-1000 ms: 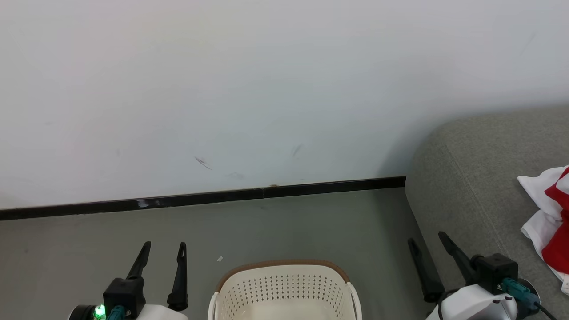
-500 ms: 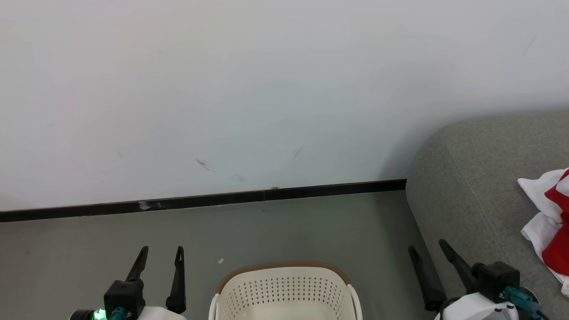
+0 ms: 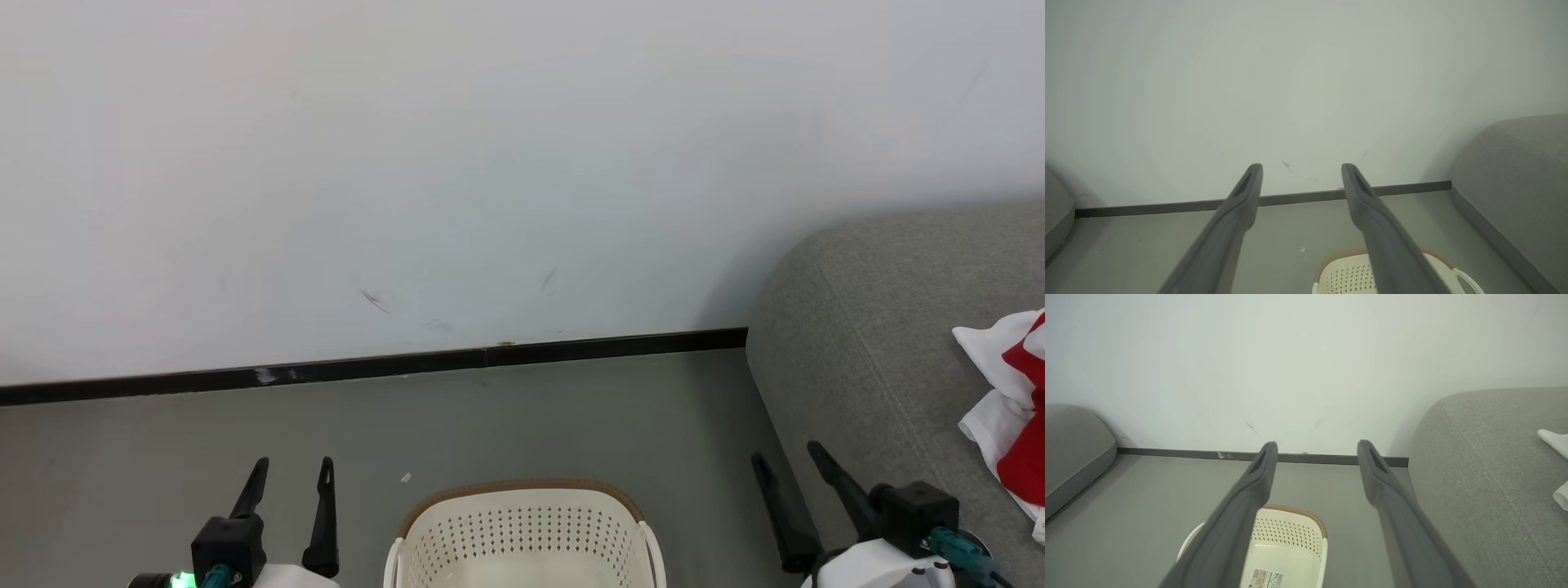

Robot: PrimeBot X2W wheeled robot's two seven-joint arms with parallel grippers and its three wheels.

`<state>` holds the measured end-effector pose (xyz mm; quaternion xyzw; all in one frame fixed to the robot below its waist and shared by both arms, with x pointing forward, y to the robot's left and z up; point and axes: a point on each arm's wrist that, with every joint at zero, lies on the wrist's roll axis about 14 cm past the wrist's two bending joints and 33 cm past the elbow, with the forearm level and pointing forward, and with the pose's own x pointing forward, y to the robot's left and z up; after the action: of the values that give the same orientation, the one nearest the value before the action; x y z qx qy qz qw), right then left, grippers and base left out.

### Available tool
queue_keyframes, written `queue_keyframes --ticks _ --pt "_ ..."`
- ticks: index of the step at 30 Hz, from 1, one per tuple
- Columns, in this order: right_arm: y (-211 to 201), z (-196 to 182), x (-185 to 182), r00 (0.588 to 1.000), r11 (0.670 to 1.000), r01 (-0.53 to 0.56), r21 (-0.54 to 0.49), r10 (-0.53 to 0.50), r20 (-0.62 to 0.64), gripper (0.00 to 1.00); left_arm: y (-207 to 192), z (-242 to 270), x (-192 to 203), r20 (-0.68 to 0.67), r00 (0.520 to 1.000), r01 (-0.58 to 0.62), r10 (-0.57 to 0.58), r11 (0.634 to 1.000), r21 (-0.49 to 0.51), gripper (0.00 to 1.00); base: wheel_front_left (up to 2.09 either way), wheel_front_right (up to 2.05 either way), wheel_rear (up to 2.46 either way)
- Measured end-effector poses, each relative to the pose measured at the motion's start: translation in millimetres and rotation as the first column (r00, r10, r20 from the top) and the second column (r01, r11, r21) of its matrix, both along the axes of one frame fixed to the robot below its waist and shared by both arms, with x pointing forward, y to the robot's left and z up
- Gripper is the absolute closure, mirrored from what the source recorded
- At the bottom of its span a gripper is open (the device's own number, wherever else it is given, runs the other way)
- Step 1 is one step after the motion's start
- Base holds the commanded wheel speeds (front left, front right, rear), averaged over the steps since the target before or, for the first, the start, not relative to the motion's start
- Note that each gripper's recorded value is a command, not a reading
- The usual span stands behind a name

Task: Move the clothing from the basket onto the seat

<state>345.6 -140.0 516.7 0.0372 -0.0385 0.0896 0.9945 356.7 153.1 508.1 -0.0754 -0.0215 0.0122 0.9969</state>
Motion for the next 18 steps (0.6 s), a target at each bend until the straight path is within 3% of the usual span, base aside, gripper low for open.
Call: queue_keyframes --ticks 1,2,9,18 --pt "0 0 0 1.000 1.000 0.000 0.000 0.000 0.000 0.00 0 -1 0 -0.002 1.000 0.000 0.000 1.000 0.001 0.00 0.00 0.00 0.00" --pt "0 0 0 1.000 1.000 0.000 0.001 0.000 0.001 1.00 0 -1 0 -0.004 1.000 -0.001 0.001 1.000 0.002 1.00 0.00 0.00 0.00" --pt "2 -32 -13 0.995 1.000 0.003 0.014 -0.001 -0.101 1.00 -7 -35 -16 -0.109 0.994 0.002 -0.004 1.000 -0.021 1.00 0.00 0.00 0.00" --pt "3 -26 -12 0.996 0.993 0.013 0.120 -0.001 -0.094 1.00 3 -43 -14 -0.164 0.986 -0.037 0.014 0.990 -0.135 1.00 0.00 0.00 0.00"
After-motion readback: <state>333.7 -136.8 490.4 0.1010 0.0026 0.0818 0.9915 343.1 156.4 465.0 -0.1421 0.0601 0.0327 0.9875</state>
